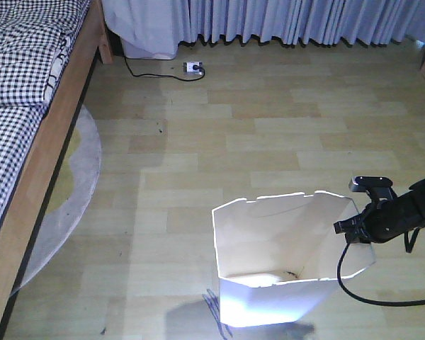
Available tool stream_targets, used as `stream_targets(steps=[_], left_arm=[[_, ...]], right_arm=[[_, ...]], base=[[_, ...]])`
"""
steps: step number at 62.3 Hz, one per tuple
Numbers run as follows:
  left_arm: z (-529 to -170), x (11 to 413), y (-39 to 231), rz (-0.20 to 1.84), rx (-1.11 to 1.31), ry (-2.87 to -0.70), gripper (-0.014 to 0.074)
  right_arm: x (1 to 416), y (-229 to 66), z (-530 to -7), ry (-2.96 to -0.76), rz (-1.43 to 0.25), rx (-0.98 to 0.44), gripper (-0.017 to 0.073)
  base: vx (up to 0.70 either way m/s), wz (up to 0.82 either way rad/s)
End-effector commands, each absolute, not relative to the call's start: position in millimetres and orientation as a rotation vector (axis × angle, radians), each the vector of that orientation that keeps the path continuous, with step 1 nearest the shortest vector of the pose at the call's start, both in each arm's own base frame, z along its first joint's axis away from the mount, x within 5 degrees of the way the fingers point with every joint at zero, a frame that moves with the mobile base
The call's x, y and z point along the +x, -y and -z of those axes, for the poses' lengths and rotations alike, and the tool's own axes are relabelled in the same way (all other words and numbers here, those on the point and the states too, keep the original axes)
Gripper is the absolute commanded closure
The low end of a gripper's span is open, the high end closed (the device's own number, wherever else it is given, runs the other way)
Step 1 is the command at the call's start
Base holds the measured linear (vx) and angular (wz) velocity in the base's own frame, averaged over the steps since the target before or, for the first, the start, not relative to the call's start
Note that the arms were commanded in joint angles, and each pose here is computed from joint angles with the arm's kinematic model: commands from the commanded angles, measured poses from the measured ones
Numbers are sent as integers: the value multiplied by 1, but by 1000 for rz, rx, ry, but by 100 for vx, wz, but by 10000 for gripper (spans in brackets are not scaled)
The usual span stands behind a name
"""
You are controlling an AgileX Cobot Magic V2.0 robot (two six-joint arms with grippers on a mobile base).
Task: Move trash bin to bedside with robot
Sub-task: 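Drive toward the bedside by the curtains holding the bin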
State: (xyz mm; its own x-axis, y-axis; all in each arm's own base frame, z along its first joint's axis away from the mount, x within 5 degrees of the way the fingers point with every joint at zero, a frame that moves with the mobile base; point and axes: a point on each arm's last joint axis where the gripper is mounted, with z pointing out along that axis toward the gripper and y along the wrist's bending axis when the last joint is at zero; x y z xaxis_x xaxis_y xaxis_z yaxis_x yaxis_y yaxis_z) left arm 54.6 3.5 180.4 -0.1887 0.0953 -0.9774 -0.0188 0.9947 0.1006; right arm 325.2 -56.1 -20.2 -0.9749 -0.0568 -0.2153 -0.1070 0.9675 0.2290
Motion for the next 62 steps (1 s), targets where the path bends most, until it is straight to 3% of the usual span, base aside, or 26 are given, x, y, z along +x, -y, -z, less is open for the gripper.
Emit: stream_targets(steps=[1,62], left_arm=[[-178,56,-2,-85,61,-1704,599],[-178,56,-2,-85,61,-1704,599]], right_arm=[[337,50,-11,-2820,-506,-84,565],[337,50,-11,-2820,-509,-84,565]], base=[[36,4],[37,-4]])
